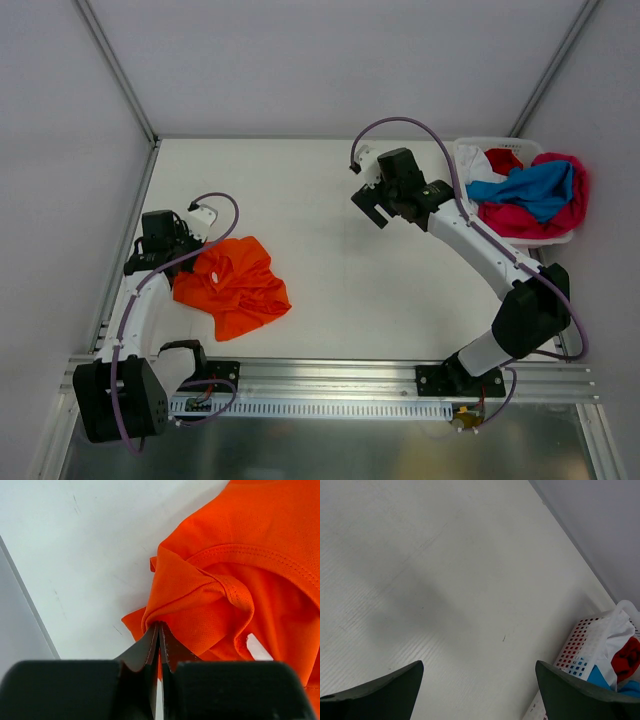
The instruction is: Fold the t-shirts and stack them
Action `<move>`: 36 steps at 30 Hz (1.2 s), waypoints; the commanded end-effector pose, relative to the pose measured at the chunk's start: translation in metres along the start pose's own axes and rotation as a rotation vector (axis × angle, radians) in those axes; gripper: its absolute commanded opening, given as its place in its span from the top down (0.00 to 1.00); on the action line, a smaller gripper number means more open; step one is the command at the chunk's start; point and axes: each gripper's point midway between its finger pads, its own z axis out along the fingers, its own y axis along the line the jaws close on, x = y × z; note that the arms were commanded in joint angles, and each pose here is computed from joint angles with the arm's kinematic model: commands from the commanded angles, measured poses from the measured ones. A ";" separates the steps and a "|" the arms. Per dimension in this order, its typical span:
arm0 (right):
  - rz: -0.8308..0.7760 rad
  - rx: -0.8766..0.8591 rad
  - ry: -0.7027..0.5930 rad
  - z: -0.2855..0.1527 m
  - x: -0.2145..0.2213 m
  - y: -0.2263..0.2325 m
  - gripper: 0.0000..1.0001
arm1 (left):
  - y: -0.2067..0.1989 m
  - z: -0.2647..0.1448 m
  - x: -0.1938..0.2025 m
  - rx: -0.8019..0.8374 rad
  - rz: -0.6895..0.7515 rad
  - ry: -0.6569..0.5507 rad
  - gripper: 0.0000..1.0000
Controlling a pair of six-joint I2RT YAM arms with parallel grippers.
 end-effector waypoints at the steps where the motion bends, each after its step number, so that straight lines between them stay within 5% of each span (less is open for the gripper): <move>1: 0.027 0.011 -0.052 -0.017 -0.007 -0.005 0.01 | 0.008 -0.002 -0.016 -0.044 0.002 -0.056 1.00; 4: 0.029 0.008 -0.052 -0.016 -0.005 -0.003 0.01 | 0.015 -0.009 -0.029 -0.074 0.001 -0.090 1.00; 5: 0.026 0.006 -0.050 -0.015 -0.004 -0.002 0.01 | 0.016 -0.011 -0.032 -0.079 0.001 -0.103 0.90; 6: 0.025 0.005 -0.048 -0.015 -0.003 -0.002 0.01 | 0.017 -0.016 -0.039 -0.087 0.005 -0.137 0.67; 7: 0.026 0.003 -0.048 -0.014 -0.003 -0.001 0.01 | 0.015 -0.018 -0.040 -0.080 0.022 -0.156 0.08; 8: 0.025 0.000 -0.046 -0.013 -0.002 -0.001 0.01 | 0.010 -0.021 -0.047 -0.061 0.037 -0.200 0.01; 12: 0.020 -0.002 -0.046 -0.013 -0.004 0.000 0.01 | -0.007 -0.030 -0.061 0.003 0.051 -0.310 0.01; 17: 0.013 0.001 -0.042 -0.018 -0.006 -0.004 0.01 | -0.014 -0.001 -0.044 0.076 0.014 -0.202 0.01; 27: -0.003 0.032 -0.036 -0.035 0.005 -0.010 0.01 | -0.020 0.044 -0.007 0.145 -0.003 -0.010 0.02; 28: -0.005 0.034 -0.034 -0.036 0.007 -0.009 0.01 | -0.019 0.045 -0.008 0.145 -0.005 -0.010 0.15; 29: -0.003 0.036 -0.029 -0.036 0.008 -0.010 0.01 | -0.017 0.045 -0.009 0.141 -0.015 -0.008 0.80; 30: -0.001 0.036 -0.032 -0.037 0.008 -0.009 0.01 | -0.015 0.044 -0.012 0.135 -0.022 -0.012 1.00; 36: 0.001 0.015 -0.015 -0.031 0.015 -0.001 0.01 | -0.020 0.006 -0.055 0.112 0.002 -0.155 1.00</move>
